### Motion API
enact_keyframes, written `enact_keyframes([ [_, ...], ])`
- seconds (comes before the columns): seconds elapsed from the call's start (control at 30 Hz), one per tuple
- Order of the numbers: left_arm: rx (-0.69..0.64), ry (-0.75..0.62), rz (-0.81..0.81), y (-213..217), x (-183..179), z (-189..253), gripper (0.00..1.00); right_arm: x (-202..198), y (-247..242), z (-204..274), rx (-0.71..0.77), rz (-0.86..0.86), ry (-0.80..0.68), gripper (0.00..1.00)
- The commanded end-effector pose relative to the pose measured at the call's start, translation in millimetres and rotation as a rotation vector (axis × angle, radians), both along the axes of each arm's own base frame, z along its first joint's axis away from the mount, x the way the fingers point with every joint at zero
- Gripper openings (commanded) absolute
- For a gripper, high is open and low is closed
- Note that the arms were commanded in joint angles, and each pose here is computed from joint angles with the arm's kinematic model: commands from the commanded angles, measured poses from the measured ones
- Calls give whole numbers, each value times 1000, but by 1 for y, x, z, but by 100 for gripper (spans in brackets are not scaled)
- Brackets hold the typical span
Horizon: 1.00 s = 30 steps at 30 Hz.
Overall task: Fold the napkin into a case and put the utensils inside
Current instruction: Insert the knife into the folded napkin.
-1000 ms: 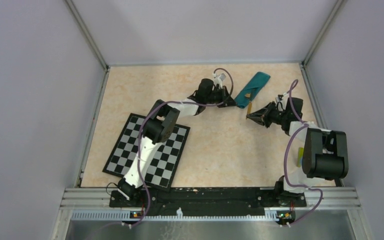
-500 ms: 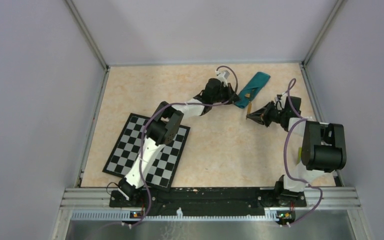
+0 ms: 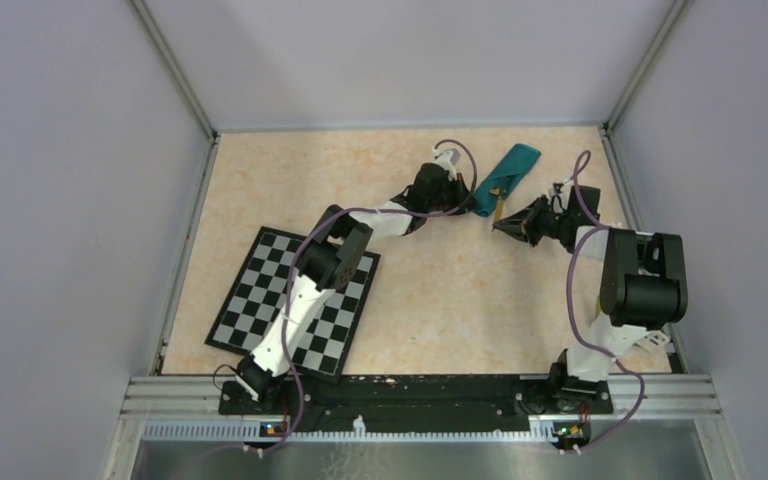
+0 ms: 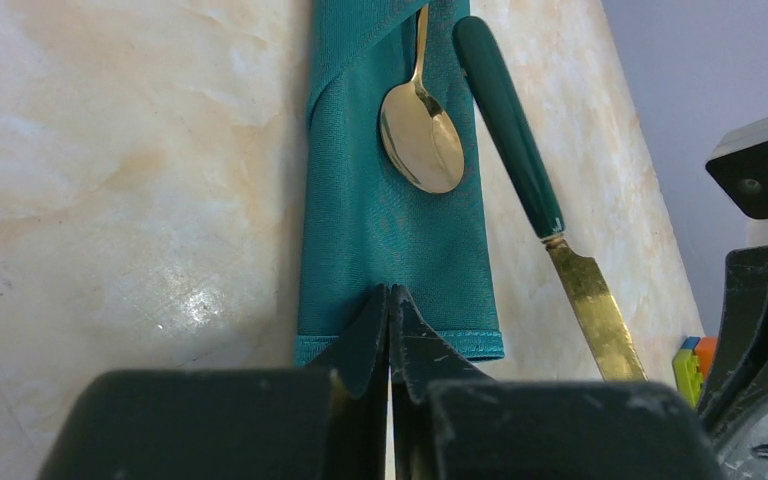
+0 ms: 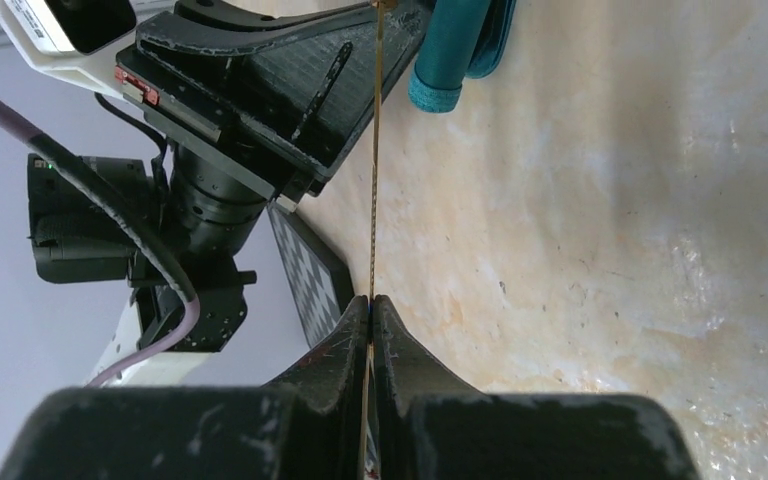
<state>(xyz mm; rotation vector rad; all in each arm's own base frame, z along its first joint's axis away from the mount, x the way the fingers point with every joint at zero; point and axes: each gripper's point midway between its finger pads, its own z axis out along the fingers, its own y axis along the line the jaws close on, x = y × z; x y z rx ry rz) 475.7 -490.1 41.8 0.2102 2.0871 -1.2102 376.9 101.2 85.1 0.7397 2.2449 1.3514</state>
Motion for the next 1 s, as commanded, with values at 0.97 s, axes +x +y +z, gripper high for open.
enact_keyframes([
  [0.97, 10, -30, -2, -1, -1, -3, 0, 75, 0, -11, 2, -113, -16, 0],
])
